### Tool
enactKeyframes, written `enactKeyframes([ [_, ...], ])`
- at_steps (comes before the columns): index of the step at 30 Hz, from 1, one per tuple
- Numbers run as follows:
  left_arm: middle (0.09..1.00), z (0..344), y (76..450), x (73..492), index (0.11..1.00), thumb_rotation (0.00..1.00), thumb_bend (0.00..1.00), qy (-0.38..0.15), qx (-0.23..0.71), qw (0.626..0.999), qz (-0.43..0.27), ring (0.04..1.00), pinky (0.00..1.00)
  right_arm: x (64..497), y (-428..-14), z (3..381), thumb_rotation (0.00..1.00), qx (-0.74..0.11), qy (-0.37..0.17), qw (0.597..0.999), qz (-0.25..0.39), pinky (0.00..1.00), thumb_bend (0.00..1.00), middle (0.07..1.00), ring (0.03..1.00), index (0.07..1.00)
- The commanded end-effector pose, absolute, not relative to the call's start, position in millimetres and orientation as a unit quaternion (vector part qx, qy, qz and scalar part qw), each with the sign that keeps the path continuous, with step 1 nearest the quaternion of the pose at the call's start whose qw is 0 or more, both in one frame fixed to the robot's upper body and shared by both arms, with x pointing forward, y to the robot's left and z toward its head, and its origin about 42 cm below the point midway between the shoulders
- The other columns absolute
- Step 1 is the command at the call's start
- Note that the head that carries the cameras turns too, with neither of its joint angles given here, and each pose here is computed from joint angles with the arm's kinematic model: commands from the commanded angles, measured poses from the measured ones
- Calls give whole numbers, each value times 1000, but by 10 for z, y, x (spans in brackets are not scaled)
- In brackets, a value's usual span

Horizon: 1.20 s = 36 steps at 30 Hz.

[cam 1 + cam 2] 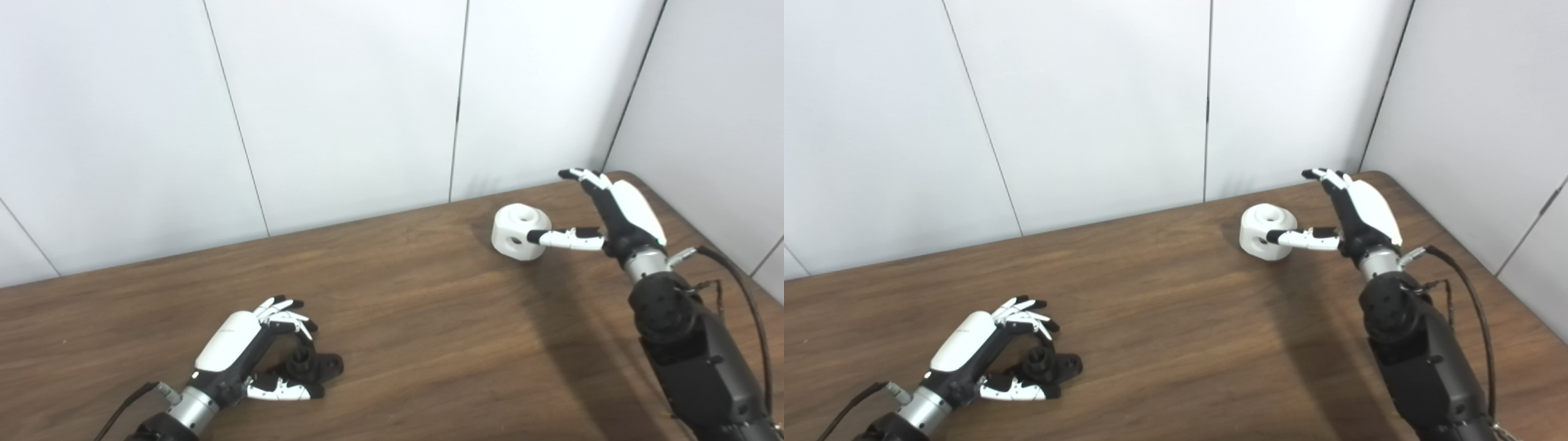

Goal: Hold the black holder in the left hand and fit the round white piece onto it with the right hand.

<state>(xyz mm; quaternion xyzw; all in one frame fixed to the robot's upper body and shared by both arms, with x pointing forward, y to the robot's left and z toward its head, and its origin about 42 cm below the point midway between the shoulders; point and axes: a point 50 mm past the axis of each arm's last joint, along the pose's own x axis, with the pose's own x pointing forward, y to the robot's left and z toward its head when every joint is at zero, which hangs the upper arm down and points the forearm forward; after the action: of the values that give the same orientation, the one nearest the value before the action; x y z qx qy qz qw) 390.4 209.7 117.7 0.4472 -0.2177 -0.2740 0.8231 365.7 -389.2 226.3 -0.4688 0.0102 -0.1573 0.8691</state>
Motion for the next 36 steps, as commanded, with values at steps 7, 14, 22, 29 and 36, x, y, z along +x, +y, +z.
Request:
enactKeyframes([
  [7,713,958,2206,3788,482,48,522,-176,456,827,-279,904,978,3892,-3848,2515,456,-489,-32,853,-182,843,847,955,1000,822],
  [14,711,963,2220,3786,482,49,522,-179,454,828,-275,903,984,3936,-3846,2467,453,-500,-19,847,-181,882,852,952,1000,812],
  [22,710,973,2226,3779,482,49,522,-180,453,828,-276,902,979,3990,-3859,2428,424,-502,-8,847,-174,851,844,957,1000,797],
  [29,705,992,2235,3767,482,48,522,-184,451,829,-274,896,976,4027,-3873,2413,431,-506,0,845,-173,886,860,960,1000,795],
  [36,704,990,2234,3753,482,49,522,-184,452,828,-277,894,964,4073,-3903,2366,430,-515,7,839,-176,878,859,962,1000,796],
])
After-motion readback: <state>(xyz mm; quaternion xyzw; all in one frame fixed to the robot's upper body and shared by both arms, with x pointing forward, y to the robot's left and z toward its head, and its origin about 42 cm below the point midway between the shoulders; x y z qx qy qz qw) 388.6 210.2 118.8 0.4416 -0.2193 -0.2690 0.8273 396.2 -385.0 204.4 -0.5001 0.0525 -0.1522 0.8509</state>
